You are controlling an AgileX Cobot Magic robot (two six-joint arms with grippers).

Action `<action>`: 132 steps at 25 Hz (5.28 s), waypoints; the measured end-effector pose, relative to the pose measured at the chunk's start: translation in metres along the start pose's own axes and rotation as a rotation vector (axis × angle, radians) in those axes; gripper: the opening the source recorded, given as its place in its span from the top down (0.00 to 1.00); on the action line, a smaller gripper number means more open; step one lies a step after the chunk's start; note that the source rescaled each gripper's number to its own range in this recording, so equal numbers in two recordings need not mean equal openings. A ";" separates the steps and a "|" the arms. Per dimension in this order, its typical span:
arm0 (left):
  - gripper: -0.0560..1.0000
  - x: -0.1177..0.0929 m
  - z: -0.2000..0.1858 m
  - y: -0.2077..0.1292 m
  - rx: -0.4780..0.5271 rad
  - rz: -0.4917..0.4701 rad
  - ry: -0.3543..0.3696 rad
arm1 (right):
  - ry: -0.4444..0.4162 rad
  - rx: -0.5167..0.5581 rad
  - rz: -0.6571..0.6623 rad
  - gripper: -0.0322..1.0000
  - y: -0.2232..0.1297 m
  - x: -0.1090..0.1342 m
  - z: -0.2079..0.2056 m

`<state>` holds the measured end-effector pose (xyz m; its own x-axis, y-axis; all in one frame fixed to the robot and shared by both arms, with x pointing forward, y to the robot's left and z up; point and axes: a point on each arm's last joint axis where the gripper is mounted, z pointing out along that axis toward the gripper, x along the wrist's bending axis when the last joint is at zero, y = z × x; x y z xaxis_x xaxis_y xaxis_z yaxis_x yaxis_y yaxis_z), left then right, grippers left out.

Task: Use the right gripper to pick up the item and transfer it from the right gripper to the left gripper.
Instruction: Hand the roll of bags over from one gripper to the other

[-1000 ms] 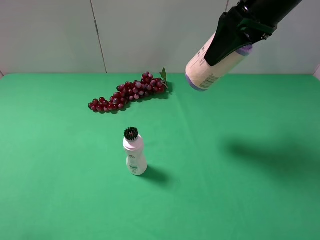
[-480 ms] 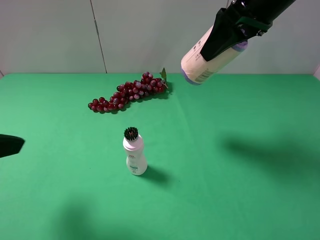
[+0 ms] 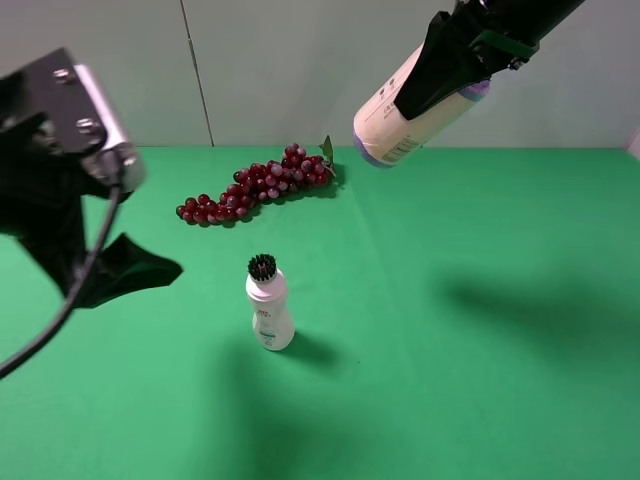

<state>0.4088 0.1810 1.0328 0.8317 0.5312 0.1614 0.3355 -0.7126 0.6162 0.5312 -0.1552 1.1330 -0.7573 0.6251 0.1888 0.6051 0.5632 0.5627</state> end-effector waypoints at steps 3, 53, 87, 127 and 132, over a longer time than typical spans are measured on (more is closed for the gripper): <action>0.08 0.004 0.017 0.022 -0.023 0.039 -0.003 | 0.020 0.010 -0.032 0.93 0.003 0.011 0.005; 0.09 -0.022 0.058 0.097 -0.335 0.248 0.093 | 0.183 -0.090 -0.094 0.93 0.015 0.038 0.008; 0.27 -0.015 0.053 0.108 -0.468 0.099 0.156 | 0.260 -0.157 -0.031 0.93 0.021 0.045 0.006; 0.94 -0.015 0.053 0.108 -0.479 0.066 0.154 | 0.157 -0.057 -0.048 0.00 0.012 0.036 0.009; 0.94 -0.015 0.053 0.108 -0.479 0.066 0.154 | 0.116 -0.027 -0.057 0.00 0.009 0.032 0.009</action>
<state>0.4562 0.0718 1.0566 0.7571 0.5793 0.3020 0.0134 -0.4759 0.8794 0.5150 -0.1248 1.1368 -0.8145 0.5249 0.2471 0.5549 0.5805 0.5960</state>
